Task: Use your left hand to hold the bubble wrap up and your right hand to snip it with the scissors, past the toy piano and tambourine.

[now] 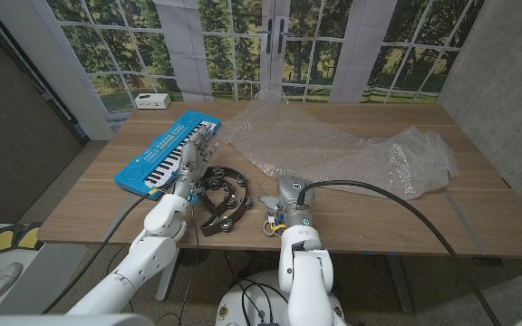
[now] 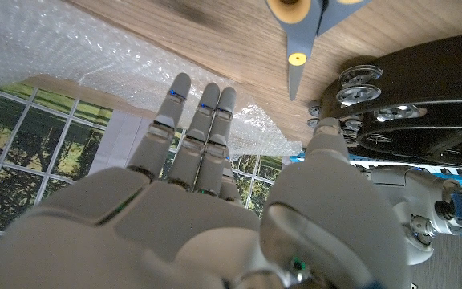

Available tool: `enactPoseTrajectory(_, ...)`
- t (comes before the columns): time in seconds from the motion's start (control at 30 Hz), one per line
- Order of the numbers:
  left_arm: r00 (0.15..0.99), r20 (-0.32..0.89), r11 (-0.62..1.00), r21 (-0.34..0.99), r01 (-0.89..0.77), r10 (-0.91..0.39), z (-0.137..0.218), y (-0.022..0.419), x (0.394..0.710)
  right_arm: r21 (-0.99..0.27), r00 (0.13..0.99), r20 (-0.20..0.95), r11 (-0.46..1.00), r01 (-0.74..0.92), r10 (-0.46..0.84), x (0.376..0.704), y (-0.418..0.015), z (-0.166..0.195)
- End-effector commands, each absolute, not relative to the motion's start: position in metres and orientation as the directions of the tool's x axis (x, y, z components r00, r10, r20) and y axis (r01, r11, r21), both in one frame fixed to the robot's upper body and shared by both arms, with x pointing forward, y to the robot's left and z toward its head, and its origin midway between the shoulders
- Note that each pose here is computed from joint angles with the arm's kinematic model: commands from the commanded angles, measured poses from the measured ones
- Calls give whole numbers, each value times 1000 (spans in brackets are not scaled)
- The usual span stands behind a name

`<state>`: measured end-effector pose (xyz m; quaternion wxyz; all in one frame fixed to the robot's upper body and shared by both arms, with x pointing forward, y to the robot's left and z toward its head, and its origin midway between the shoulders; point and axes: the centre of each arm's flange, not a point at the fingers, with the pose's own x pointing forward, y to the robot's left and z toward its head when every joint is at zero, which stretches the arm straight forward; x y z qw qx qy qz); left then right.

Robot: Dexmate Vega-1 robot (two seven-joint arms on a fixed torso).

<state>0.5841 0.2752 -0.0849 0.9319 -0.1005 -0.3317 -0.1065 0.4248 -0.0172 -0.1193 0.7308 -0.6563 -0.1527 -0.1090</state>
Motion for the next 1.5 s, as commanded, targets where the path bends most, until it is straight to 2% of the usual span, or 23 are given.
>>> enactPoseTrajectory(0.03,758,639,956,-119,267,-132,-85,275,583,-929,932,361,95,356,31,430,-16,-123)
enactPoseTrajectory(1.5,761,633,956,-113,270,-141,-87,277,581,-944,945,327,54,325,29,444,-7,-136)
